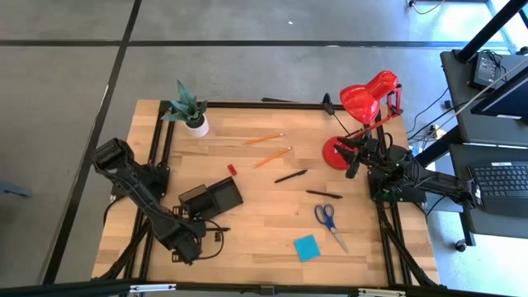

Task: Pick and place office supplies into organizer
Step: Put the left binder clip into the front left compartment of the desk organizer

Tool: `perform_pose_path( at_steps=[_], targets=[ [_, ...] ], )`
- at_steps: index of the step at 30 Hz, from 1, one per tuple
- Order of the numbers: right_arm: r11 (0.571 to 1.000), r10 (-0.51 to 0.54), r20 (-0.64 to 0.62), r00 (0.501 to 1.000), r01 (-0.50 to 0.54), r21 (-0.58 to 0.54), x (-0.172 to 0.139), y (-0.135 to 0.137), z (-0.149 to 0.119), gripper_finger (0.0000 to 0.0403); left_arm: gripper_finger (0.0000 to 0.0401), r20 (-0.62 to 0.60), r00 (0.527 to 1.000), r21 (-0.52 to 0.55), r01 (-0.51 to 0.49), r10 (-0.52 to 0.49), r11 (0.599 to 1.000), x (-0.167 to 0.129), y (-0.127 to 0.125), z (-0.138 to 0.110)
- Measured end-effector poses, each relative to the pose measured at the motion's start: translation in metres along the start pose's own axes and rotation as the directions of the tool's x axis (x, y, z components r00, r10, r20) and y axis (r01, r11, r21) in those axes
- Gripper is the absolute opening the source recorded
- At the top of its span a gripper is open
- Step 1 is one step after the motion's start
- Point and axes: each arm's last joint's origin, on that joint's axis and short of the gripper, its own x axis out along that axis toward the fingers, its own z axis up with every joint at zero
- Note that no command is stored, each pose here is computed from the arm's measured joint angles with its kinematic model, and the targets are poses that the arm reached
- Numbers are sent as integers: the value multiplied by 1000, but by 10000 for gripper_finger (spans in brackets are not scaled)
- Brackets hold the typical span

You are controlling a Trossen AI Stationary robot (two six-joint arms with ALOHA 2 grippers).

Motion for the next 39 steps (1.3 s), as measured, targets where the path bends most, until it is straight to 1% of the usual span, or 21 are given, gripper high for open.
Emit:
perform_pose_path(
  at_steps=[5, 14, 28, 34, 39],
  targets=[
    [1000, 0, 0, 1000, 0, -1, 0, 0, 0, 154, 132, -4, 1000, 14, 3, -3, 1000, 0, -2, -3],
    [1000, 0, 0, 1000, 0, -2, 0, 0, 0, 154, 129, -8, 1000, 13, 5, -5, 1000, 1, -2, -3],
    [1000, 0, -1, 1000, 0, -2, 0, 0, 0, 154, 101, -6, 1000, -10, 8, -8, 1000, 1, -3, -3],
    [1000, 0, -1, 1000, 0, -2, 0, 0, 0, 154, 101, -6, 1000, -6, 7, -7, 1000, 2, -3, -4],
    [1000, 0, -1, 1000, 0, -2, 0, 0, 0, 154, 112, -8, 1000, 6, 5, -5, 1000, 2, -5, -8]
  ],
)
